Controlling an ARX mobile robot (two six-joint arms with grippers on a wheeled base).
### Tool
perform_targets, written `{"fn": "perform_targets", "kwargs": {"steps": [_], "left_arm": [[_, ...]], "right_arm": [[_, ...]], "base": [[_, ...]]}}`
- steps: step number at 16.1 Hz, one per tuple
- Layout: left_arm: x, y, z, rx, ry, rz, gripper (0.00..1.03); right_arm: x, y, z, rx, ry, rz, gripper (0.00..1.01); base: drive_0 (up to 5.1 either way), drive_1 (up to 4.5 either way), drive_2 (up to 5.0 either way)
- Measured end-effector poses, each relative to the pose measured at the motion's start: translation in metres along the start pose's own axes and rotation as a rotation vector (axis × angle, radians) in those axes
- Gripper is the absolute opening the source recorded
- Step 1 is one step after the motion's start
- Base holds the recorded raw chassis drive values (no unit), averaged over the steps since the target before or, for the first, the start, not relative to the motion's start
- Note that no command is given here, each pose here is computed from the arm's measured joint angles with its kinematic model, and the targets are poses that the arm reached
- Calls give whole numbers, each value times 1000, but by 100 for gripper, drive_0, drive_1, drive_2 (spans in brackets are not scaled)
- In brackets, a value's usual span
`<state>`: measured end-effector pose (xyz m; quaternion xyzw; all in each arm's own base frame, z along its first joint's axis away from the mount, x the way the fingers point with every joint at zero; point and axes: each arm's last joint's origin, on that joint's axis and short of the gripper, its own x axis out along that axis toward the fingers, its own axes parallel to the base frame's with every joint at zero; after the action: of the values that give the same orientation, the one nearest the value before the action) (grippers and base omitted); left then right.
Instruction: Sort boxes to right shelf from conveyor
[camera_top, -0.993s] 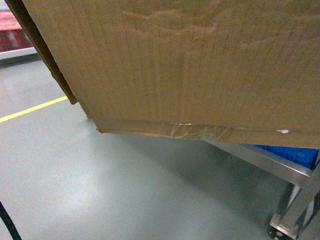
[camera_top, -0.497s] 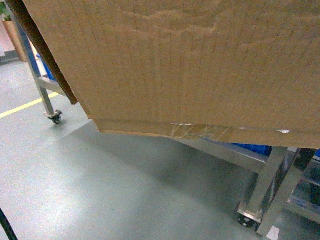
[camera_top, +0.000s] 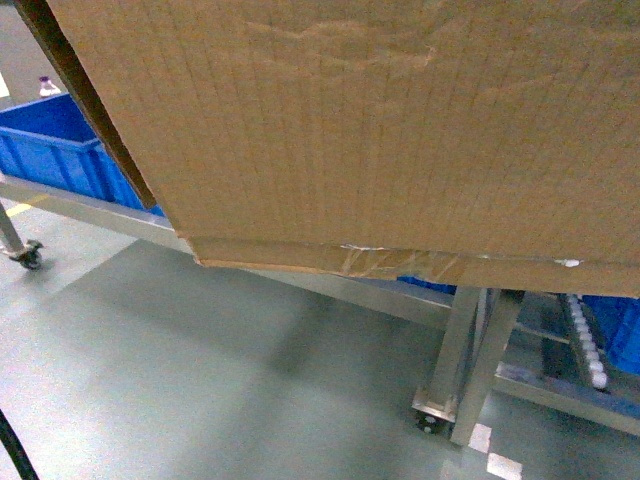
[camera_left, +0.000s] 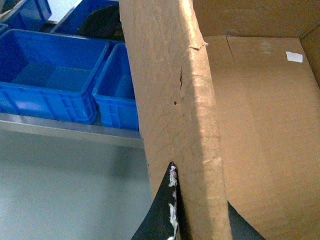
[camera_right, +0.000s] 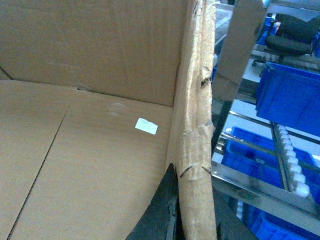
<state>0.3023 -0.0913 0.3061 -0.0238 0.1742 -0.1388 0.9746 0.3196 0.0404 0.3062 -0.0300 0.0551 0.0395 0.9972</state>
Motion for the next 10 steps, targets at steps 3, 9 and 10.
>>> {"fn": "perform_targets", "kwargs": {"steps": [3,9,10], "left_arm": [[0,0,0,0,0,0,4],[0,0,0,0,0,0,4],[0,0,0,0,0,0,4]], "right_arm": [[0,0,0,0,0,0,4],[0,0,0,0,0,0,4],[0,0,0,0,0,0,4]], "base": [[-157,-157,-157],[-157,-157,-157],[-157,-157,-157]]}}
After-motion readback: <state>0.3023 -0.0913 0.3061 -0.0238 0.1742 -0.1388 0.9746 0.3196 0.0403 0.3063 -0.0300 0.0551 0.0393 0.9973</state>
